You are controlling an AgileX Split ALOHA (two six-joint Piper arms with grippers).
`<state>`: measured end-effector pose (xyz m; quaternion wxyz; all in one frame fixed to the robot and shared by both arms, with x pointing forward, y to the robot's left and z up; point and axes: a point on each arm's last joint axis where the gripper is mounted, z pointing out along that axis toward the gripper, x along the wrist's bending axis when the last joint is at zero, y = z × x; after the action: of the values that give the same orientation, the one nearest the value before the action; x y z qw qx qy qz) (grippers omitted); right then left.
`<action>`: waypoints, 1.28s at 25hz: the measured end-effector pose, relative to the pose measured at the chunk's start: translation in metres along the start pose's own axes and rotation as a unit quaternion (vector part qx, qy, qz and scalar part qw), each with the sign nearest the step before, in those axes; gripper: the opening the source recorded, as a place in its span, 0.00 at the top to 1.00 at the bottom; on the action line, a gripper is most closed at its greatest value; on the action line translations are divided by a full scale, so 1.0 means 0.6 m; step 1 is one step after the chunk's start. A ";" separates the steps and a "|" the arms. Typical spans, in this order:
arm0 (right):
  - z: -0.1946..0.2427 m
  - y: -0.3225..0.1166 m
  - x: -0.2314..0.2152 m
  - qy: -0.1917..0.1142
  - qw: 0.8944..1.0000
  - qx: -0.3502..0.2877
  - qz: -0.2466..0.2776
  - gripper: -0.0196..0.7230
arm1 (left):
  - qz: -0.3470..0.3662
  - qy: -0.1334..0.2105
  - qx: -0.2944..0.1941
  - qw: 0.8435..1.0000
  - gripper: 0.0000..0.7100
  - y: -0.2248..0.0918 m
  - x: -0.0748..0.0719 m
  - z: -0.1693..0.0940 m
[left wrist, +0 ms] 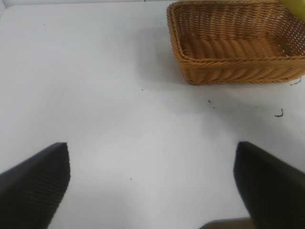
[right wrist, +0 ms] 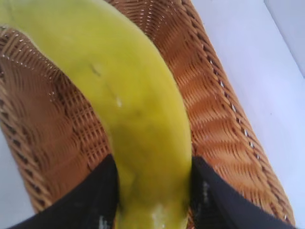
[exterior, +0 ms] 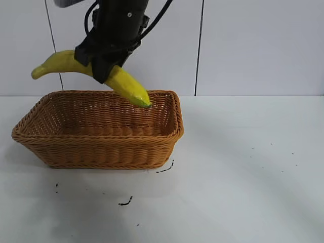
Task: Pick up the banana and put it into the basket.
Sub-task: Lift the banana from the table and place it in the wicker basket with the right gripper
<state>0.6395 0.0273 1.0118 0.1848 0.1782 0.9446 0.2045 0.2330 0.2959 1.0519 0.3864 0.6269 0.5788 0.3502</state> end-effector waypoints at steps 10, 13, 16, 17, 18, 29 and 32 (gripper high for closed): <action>0.090 -0.024 -0.012 -0.036 0.999 -0.001 -0.010 0.58 | 0.000 0.000 0.000 1.000 0.02 0.000 0.000 0.000; 0.106 -0.030 -0.009 -0.032 0.999 0.001 -0.008 0.58 | 0.000 0.000 0.000 1.000 0.02 0.000 0.000 0.000; 0.113 -0.031 -0.007 -0.028 1.000 0.001 -0.004 0.58 | 0.000 0.000 0.000 1.000 0.02 0.000 0.000 0.000; 0.113 -0.031 -0.006 -0.028 1.000 0.000 -0.004 0.58 | 0.000 0.000 0.000 1.000 0.02 0.000 0.000 0.000; 0.113 -0.031 -0.006 -0.027 1.000 0.000 -0.003 0.58 | 0.000 0.000 0.000 1.000 0.02 0.000 0.000 0.000; 0.108 -0.030 -0.009 -0.035 0.998 -0.003 0.061 0.06 | 0.000 0.000 0.000 1.000 0.02 0.000 0.000 0.000; 0.085 -0.024 -0.018 -0.049 0.995 -0.003 0.090 0.04 | 0.000 0.000 0.000 1.000 0.02 0.000 0.000 0.000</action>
<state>0.6664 0.0270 0.9648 0.2127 0.2715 0.9138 0.2144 0.2330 0.2959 1.0519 0.3864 0.6269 0.5788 0.3502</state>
